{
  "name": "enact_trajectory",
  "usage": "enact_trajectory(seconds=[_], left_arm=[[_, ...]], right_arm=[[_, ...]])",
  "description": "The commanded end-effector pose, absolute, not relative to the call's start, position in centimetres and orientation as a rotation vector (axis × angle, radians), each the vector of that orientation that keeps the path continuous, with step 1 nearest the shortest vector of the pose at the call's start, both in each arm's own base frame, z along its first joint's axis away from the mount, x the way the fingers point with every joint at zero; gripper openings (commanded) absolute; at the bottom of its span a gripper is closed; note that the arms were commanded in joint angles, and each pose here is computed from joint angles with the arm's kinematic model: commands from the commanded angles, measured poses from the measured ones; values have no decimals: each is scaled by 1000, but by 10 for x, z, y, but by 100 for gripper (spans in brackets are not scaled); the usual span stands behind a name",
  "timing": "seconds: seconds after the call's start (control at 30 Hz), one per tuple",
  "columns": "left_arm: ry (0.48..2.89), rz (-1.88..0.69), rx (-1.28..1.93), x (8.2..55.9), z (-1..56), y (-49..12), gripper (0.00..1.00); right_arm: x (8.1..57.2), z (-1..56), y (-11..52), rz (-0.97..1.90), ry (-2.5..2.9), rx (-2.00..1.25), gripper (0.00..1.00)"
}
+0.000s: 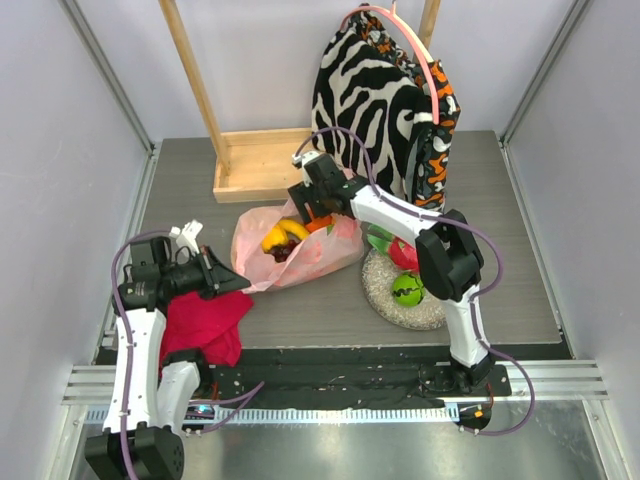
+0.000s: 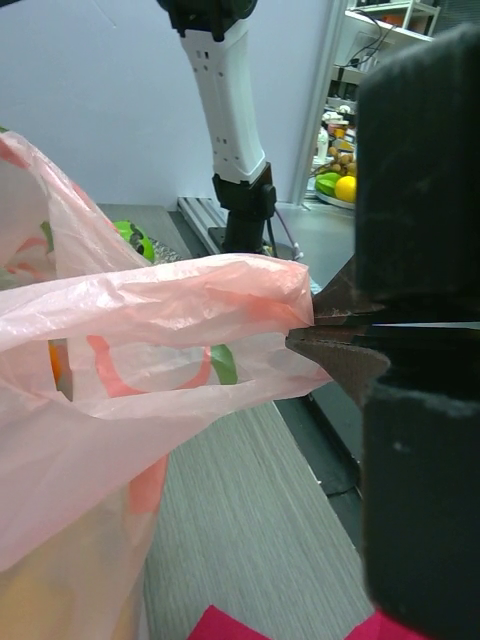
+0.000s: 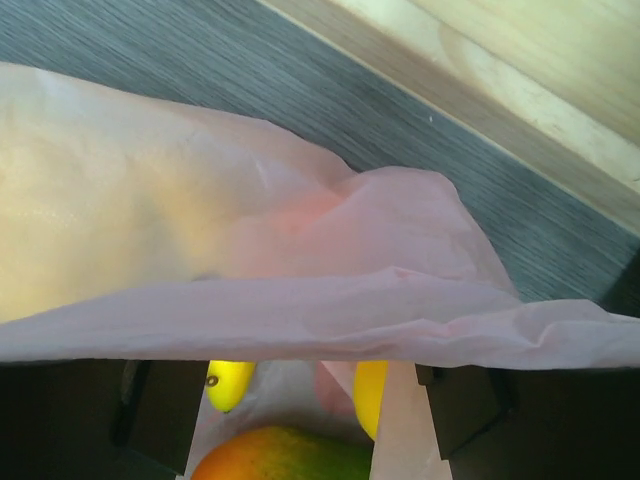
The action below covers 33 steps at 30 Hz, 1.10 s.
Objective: Take the fake fruits out of the plastic bag
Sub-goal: Adjust the fake fruit in the plastic bag.
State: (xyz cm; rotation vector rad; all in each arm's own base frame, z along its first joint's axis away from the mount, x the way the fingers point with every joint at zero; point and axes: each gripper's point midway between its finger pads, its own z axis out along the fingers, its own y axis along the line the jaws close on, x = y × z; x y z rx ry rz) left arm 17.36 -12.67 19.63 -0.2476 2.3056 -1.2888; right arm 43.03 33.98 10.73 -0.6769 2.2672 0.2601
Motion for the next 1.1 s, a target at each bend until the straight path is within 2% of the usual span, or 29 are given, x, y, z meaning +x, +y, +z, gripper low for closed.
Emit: enact_trajectory(seconds=[0.0,0.17,0.27,0.33,0.43,0.47,0.53,0.57,0.63,0.67,0.8,1.07], left_arm=[[2264,-1347,-150,168,211,-134,0],[2255,-1349,-131,164,214,-135,0],[2257,-1337,-135,164,211,-134,0],[2258,-1331,-136,164,210,-134,0],[2261,-1315,-145,166,209,-132,0],[2261,-1312,-147,167,208,-132,0],[2265,-1278,-161,171,206,-129,0],[2268,-1271,-160,172,206,-129,0],[2262,-1255,-162,176,206,-127,0],[2259,-1242,-164,179,207,-126,0],[2239,-1194,-167,196,207,-120,0],[2190,-1169,-190,236,222,-113,0]], right_arm=[[443,107,347,228,2246,-620,81],[443,97,354,244,2257,-622,81],[442,79,354,216,2283,-616,87],[440,67,355,194,2300,-635,88],[441,59,355,167,2295,-677,77],[442,61,355,169,2287,-701,68],[443,71,359,188,2261,-721,61],[442,89,362,230,2231,-733,53],[437,113,366,294,2197,-745,45],[434,145,364,337,2156,-736,45],[372,207,378,661,2006,-1002,42],[274,199,349,911,1941,-1323,45]])
